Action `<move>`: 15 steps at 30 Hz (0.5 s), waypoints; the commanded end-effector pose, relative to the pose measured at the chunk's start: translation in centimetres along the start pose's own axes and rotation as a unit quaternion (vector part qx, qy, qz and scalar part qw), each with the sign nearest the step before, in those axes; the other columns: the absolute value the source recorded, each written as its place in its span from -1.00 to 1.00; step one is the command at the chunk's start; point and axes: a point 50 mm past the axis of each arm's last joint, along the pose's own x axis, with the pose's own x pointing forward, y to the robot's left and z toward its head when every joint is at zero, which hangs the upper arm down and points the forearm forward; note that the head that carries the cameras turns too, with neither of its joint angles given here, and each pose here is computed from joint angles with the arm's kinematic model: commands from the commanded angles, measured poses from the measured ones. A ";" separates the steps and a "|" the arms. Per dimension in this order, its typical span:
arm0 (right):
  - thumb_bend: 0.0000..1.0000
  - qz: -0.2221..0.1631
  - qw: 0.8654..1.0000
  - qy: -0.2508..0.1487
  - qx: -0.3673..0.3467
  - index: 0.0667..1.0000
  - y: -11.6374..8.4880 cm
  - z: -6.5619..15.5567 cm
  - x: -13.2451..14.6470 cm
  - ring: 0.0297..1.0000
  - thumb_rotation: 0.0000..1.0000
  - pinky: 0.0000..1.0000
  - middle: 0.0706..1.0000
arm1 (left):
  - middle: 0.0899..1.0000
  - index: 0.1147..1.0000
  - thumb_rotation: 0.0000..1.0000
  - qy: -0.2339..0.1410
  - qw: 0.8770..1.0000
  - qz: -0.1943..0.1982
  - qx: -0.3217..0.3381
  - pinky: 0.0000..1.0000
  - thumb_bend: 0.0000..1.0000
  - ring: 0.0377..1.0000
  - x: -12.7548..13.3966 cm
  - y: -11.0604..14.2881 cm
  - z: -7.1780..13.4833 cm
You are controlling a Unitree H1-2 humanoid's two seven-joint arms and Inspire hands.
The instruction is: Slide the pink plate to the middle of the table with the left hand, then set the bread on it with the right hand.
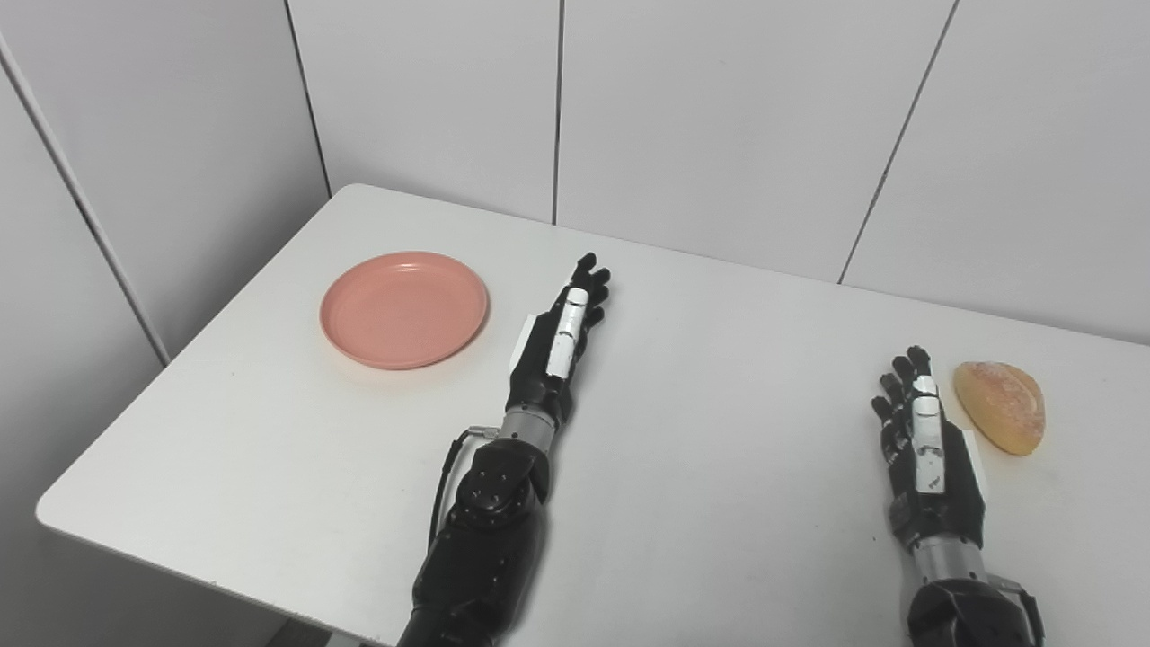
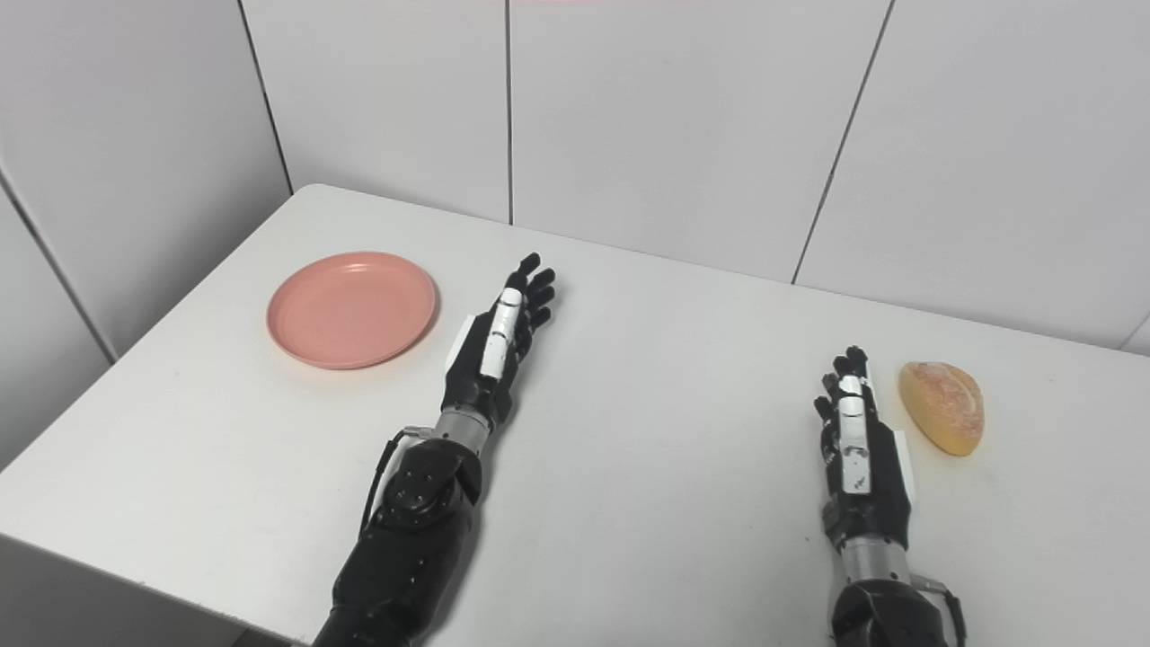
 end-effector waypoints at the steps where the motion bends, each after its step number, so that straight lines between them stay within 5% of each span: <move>1: 0.58 0.001 1.000 -0.018 -0.006 1.00 -0.6 0.3 0.1 1.00 0.82 1.00 1.00 | 0.75 0.74 1.00 -0.051 0.999 0.003 -0.015 0.83 0.40 0.79 2.4 -0.6 3.3; 15: 0.56 0.004 1.000 -0.019 -0.003 1.00 -0.4 0.2 -0.1 1.00 0.79 1.00 1.00 | 0.50 0.47 1.00 -0.103 0.991 0.089 0.012 0.53 0.43 0.54 3.7 4.3 8.5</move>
